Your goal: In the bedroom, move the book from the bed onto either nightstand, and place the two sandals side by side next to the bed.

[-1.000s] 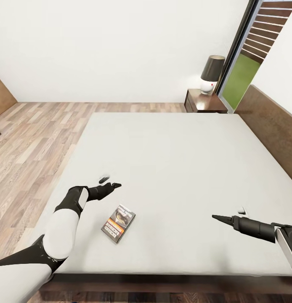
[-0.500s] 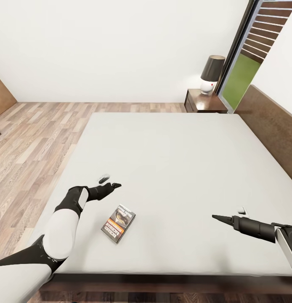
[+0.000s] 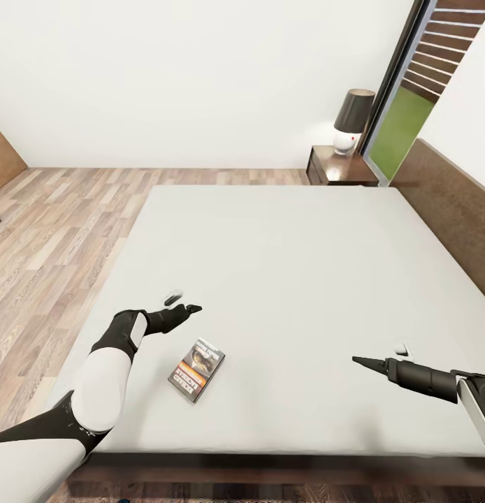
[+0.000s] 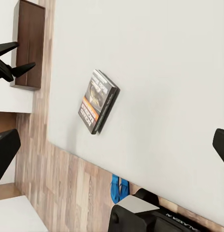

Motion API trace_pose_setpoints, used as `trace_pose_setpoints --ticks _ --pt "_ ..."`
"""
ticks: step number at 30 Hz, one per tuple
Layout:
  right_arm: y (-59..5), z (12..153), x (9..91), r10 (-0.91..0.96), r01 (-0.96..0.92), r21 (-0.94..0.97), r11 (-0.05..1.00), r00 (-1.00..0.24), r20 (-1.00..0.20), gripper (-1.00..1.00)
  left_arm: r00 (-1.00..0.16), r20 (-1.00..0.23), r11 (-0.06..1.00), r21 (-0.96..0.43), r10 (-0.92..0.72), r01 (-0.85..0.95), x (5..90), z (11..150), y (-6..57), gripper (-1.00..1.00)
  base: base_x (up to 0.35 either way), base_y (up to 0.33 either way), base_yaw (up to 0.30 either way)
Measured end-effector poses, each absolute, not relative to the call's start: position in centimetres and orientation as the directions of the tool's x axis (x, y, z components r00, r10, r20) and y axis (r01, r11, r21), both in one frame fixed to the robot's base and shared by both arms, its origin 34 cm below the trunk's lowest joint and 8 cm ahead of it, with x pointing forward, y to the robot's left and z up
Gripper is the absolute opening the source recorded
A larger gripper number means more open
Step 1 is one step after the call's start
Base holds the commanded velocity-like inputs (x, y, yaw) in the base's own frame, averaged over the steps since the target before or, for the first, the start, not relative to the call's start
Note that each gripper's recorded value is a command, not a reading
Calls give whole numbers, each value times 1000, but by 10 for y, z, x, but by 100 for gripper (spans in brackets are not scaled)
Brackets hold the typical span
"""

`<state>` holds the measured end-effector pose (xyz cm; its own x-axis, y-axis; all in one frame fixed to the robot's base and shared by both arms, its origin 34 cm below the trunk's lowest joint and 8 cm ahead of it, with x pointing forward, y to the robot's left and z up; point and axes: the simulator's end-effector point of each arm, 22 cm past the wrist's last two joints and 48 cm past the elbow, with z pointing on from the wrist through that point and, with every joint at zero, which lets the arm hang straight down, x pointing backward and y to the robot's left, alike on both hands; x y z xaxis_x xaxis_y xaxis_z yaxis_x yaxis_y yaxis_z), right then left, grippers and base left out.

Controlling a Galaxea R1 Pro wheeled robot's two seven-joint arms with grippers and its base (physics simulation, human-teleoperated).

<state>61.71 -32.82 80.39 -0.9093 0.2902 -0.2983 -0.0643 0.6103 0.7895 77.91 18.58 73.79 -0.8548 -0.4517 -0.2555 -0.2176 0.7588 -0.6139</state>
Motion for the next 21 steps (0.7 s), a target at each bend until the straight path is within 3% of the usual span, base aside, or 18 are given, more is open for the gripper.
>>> trace_pose_setpoints --ticks 21 --pt "-328 788 611 290 -38 791 610 -919 -268 100 -862 -228 760 -605 -452 -238 771 717 187 100 0 0 0"
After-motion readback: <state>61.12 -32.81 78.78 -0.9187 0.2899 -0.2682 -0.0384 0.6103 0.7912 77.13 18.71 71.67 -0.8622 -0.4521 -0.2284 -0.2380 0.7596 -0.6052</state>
